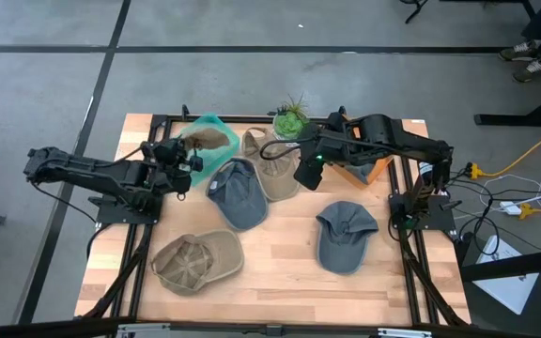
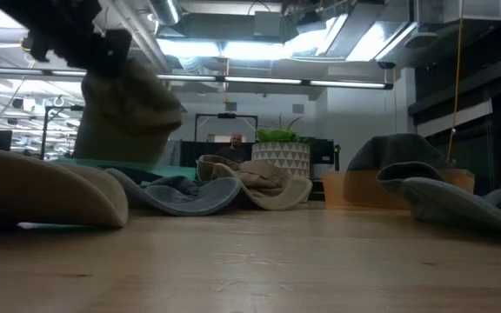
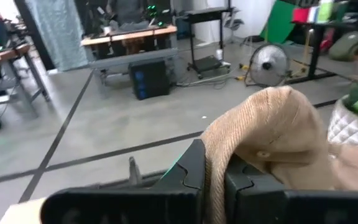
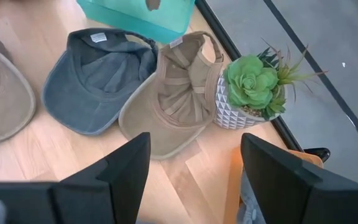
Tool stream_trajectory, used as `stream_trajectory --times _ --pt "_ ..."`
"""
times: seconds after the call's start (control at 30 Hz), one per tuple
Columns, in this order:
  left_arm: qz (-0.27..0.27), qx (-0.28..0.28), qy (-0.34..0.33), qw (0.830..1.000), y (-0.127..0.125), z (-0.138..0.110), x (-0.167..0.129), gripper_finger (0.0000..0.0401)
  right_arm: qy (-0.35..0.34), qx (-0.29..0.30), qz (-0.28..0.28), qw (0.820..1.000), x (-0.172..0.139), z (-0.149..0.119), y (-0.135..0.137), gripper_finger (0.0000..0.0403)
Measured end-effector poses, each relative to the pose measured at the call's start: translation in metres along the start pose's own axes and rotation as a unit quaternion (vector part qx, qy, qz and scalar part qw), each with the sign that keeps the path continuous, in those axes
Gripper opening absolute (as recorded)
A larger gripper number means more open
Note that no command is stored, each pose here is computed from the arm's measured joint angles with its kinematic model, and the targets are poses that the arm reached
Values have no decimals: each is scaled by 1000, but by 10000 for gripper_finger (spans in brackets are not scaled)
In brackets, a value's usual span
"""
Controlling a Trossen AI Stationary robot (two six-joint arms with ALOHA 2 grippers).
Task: Pick & Place hat
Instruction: Put the bottom right brown cap into the green bin
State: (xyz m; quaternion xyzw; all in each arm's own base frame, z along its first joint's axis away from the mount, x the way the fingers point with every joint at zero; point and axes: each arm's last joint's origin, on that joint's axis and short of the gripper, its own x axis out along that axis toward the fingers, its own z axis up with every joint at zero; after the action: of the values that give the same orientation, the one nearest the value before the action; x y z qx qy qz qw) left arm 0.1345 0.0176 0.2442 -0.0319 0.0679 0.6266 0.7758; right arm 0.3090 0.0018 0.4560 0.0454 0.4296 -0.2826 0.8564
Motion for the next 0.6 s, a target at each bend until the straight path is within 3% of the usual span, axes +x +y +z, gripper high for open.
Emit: stream_trajectory --times 0.3,0.43,0.6 --pt "21 -51 23 998 6 -38 12 3 -1 3 0 1000 0 0 0 248" --pt "-1 -73 36 997 3 -50 14 4 -4 5 2 1000 0 1 0 248" --pt "-48 -63 57 995 -4 -59 15 5 -6 6 3 1000 0 1 1 248"
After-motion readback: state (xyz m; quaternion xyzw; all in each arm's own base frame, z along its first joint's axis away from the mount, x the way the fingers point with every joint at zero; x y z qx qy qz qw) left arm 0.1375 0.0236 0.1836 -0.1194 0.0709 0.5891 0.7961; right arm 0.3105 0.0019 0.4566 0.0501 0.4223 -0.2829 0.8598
